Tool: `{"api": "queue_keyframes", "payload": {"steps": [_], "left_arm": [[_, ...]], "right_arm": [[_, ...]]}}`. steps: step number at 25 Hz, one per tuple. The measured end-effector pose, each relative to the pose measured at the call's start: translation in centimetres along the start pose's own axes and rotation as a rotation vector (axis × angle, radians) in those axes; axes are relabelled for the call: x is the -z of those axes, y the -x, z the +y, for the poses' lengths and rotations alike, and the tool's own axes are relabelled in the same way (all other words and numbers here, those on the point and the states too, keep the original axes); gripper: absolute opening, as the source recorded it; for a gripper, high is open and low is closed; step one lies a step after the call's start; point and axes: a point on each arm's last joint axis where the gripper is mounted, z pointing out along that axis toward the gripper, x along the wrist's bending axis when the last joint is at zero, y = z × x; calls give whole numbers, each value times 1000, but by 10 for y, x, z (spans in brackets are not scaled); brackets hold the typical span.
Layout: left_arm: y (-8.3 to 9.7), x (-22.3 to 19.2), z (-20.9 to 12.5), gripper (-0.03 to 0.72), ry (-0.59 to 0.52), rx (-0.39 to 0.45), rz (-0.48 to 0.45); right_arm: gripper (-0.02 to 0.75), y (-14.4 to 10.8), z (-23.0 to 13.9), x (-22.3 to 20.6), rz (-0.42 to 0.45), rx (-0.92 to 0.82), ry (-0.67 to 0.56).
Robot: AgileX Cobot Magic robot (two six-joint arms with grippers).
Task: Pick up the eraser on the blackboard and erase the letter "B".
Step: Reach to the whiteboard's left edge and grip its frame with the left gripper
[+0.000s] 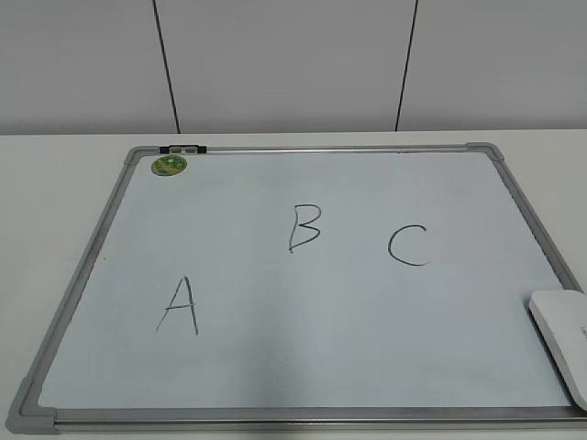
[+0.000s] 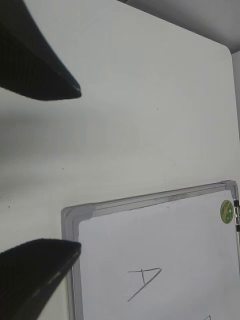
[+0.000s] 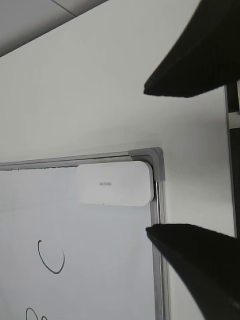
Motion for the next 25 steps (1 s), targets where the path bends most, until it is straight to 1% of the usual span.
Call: {"api": "queue_keyframes", "payload": {"steps": [9,18,25], "left_arm": [[0,0,0,641,0,0,0],[0,-2,1,620,-15,1,-1],[-2,-34,22,598,-192,10,-11]], "right_arm": [[587,0,0,0,0,0,0],[587,0,0,0,0,0,0],[587,0,0,0,0,0,0]]}}
